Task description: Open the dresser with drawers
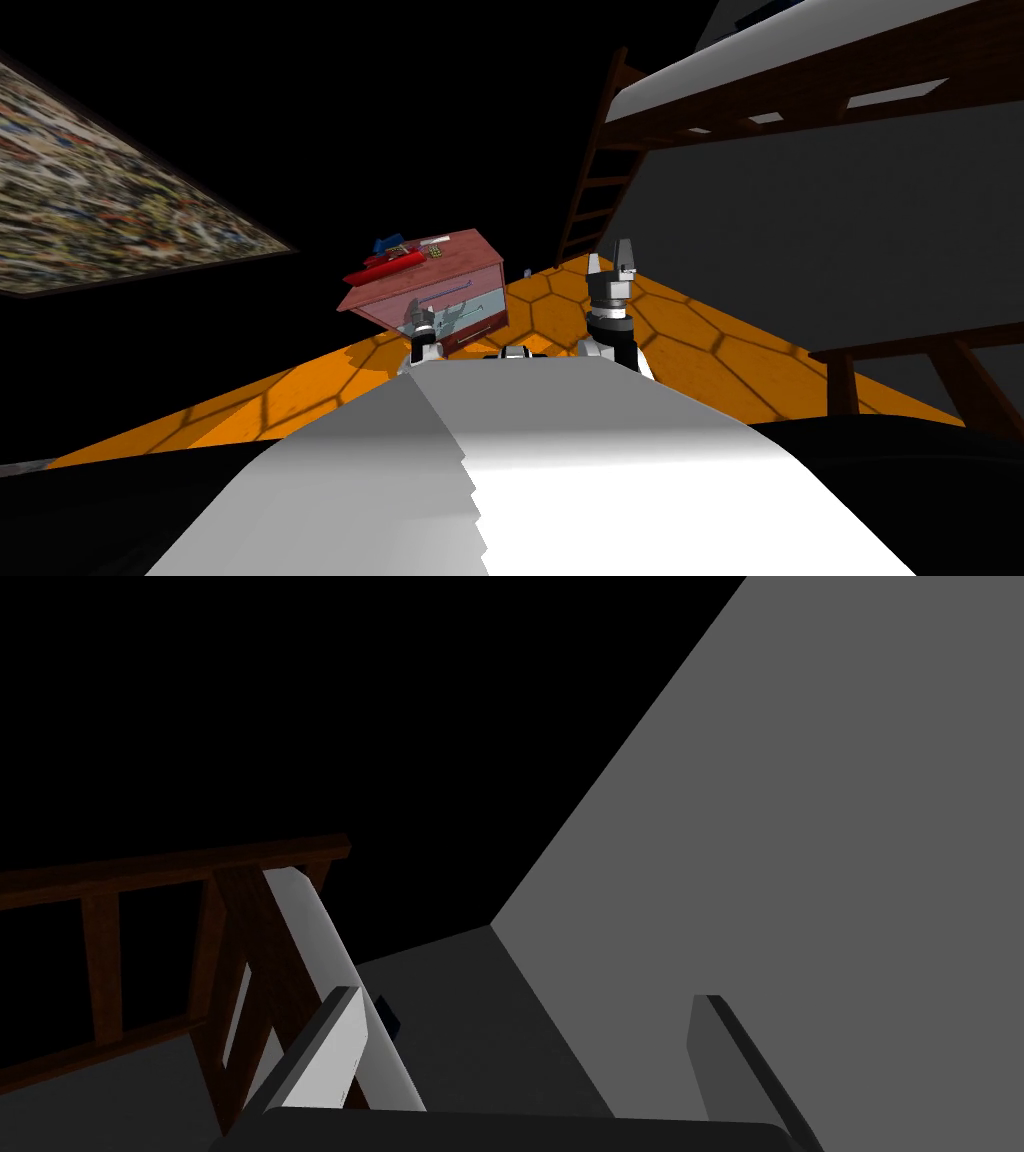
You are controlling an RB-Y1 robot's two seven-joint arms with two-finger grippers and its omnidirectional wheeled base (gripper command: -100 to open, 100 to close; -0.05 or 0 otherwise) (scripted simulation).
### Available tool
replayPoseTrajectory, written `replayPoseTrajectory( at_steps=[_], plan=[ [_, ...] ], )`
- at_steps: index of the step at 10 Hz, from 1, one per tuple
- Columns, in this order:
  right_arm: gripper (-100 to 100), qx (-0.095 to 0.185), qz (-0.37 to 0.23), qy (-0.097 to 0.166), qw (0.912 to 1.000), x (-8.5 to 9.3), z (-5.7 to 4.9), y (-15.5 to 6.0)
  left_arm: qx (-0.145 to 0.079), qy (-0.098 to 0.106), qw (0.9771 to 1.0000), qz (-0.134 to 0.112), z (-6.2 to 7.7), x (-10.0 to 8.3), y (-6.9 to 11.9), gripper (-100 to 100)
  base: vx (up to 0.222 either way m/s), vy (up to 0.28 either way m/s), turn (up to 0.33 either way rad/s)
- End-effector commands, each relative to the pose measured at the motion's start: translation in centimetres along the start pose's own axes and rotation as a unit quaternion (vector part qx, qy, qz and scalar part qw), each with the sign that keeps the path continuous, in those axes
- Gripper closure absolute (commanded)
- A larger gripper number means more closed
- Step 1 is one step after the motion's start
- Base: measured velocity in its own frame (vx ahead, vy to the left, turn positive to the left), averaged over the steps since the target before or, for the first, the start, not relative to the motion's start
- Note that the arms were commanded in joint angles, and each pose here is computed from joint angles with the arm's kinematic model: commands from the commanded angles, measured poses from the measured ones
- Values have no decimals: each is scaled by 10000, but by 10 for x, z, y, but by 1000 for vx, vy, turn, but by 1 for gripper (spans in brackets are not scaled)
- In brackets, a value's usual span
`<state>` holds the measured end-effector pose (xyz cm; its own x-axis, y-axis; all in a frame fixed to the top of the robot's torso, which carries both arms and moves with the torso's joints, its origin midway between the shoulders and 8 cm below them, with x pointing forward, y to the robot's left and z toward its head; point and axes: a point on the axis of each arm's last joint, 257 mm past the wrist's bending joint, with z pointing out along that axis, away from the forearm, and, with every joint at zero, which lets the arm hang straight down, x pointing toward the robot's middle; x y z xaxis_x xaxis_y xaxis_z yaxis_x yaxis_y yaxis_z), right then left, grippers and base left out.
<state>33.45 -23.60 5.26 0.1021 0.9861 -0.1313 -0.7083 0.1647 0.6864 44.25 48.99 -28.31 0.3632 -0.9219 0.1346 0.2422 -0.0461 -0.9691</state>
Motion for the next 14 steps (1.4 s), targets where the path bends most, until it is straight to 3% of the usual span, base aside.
replayPoseTrajectory(
  at_steps=[1,2,4,5,6,7,8,9,10,11,12,14],
  plan=[
    [0,-1,1,0,10000,0,0,0,-12,-97,9999,30,19,-13,2,-100,-64,-37,-75],
    [0,0,1,0,10000,0,0,0,158,-153,9997,79,37,-25,-14,-100,-96,-40,-119],
    [0,0,1,0,10000,0,0,0,18,-202,9998,50,38,-24,-1,-100,-65,-34,-15],
    [0,0,0,0,10000,0,0,0,249,-253,9993,84,58,-35,-23,-100,-76,-37,-95],
    [0,-1,1,0,10000,0,0,0,237,-255,9994,49,63,-31,-22,-100,-72,-32,-58],
    [0,0,0,0,10000,0,0,0,56,-326,9994,62,57,-36,-7,-100,-31,-16,0],
    [0,0,0,0,10000,0,0,0,297,-390,9988,78,77,-46,-30,-100,-82,-41,-98],
    [0,-1,1,0,10000,0,0,0,246,-409,9989,45,81,-43,-26,-100,-78,-40,-48],
    [0,0,0,0,10000,0,0,0,103,-468,9988,61,75,-48,-14,-100,-25,-18,0],
    [0,0,0,0,10000,0,0,0,383,-532,9978,75,95,-59,-43,-100,-61,-35,-99],
    [0,0,0,0,10000,0,0,0,426,-513,9978,58,98,-56,-46,-100,-70,-52,-48],
    [0,0,0,0,10000,0,0,0,247,-587,9980,34,96,-57,-32,-100,-25,-13,8]
  ],
)
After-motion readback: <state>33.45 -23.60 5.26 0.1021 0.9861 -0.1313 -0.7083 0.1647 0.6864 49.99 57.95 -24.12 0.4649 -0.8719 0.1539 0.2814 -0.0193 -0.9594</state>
